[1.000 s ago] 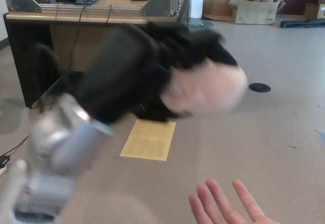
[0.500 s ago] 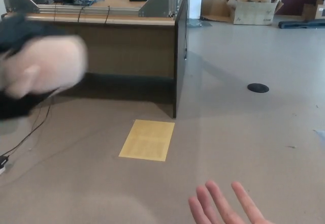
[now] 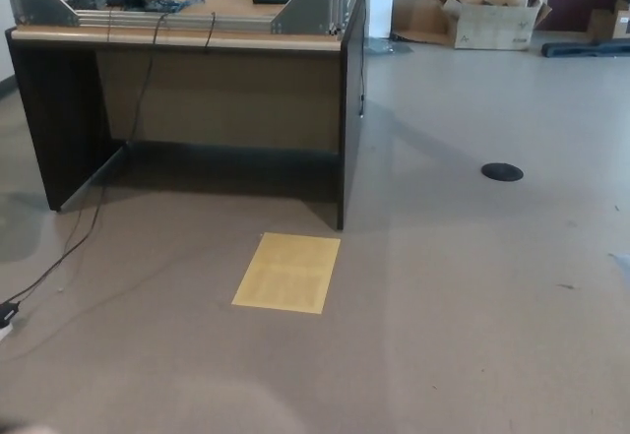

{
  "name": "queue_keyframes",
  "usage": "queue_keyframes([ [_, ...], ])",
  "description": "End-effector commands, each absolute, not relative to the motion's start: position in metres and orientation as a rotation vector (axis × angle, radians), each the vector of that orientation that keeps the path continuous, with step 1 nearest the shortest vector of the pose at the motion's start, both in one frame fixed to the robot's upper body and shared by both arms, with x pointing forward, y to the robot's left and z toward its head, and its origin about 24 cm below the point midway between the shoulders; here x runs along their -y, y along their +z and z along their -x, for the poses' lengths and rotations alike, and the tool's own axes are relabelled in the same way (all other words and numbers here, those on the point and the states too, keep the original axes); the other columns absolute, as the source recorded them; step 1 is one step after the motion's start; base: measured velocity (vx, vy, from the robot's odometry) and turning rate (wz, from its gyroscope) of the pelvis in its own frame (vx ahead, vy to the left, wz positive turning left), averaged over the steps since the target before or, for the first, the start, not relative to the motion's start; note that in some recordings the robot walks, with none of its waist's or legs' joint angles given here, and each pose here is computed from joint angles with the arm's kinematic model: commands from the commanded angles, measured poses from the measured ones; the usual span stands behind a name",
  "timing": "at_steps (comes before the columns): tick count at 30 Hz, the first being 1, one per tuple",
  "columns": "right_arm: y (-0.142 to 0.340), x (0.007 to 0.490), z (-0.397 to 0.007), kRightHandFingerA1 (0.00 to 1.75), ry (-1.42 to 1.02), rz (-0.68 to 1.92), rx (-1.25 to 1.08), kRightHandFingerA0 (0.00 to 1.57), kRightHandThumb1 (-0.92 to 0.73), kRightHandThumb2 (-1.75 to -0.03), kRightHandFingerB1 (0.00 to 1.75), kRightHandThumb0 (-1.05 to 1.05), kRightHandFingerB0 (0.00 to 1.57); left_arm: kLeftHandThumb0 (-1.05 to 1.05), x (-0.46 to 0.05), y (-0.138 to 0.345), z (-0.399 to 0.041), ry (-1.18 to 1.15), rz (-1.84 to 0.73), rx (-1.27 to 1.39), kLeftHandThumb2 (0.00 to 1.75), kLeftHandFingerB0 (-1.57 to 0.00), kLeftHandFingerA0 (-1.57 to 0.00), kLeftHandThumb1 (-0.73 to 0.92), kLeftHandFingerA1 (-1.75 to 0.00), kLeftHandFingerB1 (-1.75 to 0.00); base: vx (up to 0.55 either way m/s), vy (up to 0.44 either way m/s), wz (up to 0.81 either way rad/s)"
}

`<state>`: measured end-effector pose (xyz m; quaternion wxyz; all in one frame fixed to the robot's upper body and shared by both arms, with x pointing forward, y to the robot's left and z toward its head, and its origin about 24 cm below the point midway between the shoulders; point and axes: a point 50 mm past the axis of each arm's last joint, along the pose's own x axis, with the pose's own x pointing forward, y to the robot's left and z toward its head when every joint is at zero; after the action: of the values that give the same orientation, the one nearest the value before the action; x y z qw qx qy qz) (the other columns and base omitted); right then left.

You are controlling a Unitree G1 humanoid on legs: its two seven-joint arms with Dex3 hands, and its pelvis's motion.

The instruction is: The robot extends its left hand to pick up an emotional support dumpling from the palm of a person and brings its hand down by its side. Then it extends its arm again to hand the dumpling back to the person.

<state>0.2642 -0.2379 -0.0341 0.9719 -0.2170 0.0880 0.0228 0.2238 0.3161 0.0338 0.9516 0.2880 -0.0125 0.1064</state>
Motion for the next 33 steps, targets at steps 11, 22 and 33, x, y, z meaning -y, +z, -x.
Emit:
queue_keyframes([
  [11, -0.040, 0.244, -0.253, 0.51, 0.032, 0.434, -0.190, 0.83, -0.60, -0.57, 0.40, -0.39, 0.60, -0.12, -0.332, -0.019, -0.186, 0.284, -0.351, -0.137, 0.70, -0.91, -1.07, 0.73, -1.24, -0.86, 0.00, 0.000, 0.00],
  [22, -0.040, 0.243, -0.255, 0.51, 0.024, 0.423, -0.180, 0.85, -0.59, -0.58, 0.41, -0.39, 0.61, -0.11, -0.336, -0.015, -0.191, 0.298, -0.323, -0.123, 0.72, -0.94, -1.10, 0.71, -1.24, -0.85, 0.00, 0.000, 0.00],
  [33, -0.042, 0.244, -0.251, 0.51, 0.017, 0.418, -0.187, 0.84, -0.58, -0.57, 0.41, -0.36, 0.59, -0.11, -0.340, 0.023, -0.217, 0.315, -0.262, 0.034, 0.74, -0.96, -1.08, 0.68, -1.27, -0.85, 0.00, 0.000, 0.00],
])
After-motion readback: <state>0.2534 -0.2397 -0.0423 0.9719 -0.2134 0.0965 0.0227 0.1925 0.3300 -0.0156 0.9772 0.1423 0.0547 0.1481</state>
